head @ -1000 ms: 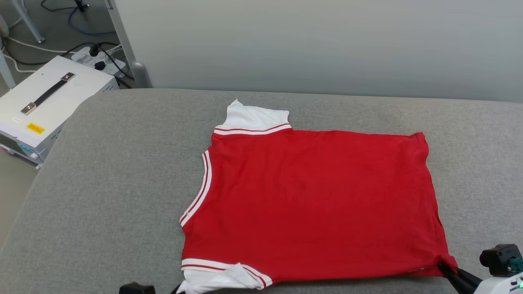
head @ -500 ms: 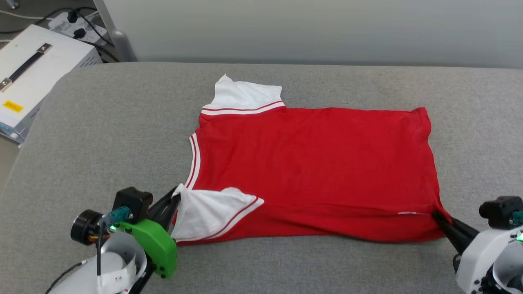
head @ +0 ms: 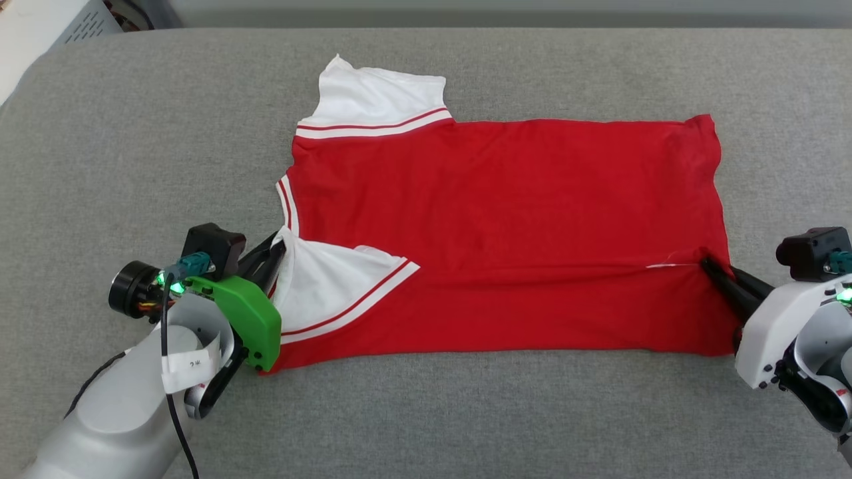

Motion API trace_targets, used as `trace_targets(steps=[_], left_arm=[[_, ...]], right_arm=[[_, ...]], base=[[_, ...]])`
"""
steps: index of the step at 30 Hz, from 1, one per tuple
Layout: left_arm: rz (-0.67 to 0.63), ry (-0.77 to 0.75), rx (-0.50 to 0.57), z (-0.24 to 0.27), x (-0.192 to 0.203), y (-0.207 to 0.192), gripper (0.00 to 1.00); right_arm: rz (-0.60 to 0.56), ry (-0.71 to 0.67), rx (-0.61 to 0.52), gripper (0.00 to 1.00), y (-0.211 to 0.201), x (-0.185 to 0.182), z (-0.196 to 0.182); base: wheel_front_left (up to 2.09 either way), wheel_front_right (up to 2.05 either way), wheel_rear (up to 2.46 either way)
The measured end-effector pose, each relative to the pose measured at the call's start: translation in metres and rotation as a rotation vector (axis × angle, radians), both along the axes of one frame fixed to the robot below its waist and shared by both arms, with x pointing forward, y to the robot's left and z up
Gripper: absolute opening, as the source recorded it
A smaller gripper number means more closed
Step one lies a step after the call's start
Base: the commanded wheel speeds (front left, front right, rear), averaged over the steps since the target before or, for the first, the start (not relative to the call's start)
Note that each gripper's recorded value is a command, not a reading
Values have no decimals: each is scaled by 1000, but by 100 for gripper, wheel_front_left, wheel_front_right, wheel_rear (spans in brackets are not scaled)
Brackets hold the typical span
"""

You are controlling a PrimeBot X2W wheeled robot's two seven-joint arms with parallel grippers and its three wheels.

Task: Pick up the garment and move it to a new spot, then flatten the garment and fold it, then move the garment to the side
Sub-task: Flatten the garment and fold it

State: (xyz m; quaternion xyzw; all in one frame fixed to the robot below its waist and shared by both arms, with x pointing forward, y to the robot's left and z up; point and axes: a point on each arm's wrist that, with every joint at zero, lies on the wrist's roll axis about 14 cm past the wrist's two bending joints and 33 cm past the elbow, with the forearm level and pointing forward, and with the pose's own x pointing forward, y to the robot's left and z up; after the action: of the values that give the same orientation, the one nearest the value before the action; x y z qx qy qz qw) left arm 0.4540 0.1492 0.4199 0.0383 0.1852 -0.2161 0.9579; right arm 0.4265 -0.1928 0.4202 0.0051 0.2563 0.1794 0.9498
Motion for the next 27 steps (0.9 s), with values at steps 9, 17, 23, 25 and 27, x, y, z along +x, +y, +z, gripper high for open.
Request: trace_targets(steps=[9, 17, 23, 25, 27], left_arm=[[9, 119, 8, -48, -1, 3, 0], [30, 103, -5, -46, -2, 5, 100], [42, 35, 1, -21, 1, 15, 100], [40, -3, 2, -6, 5, 18, 100], [41, -38, 13, 11, 10, 25, 100]], right_arm=[[8, 94, -30, 0, -1, 6, -35], [10, 55, -18, 100, 0, 7, -25], [9, -65, -2, 100, -2, 16, 10], [13, -98, 6, 100, -1, 17, 22], [12, -129, 15, 100, -1, 16, 32]], base=[[0, 0, 0], [0, 0, 0], [0, 0, 0], [0, 0, 0], [0, 0, 0]])
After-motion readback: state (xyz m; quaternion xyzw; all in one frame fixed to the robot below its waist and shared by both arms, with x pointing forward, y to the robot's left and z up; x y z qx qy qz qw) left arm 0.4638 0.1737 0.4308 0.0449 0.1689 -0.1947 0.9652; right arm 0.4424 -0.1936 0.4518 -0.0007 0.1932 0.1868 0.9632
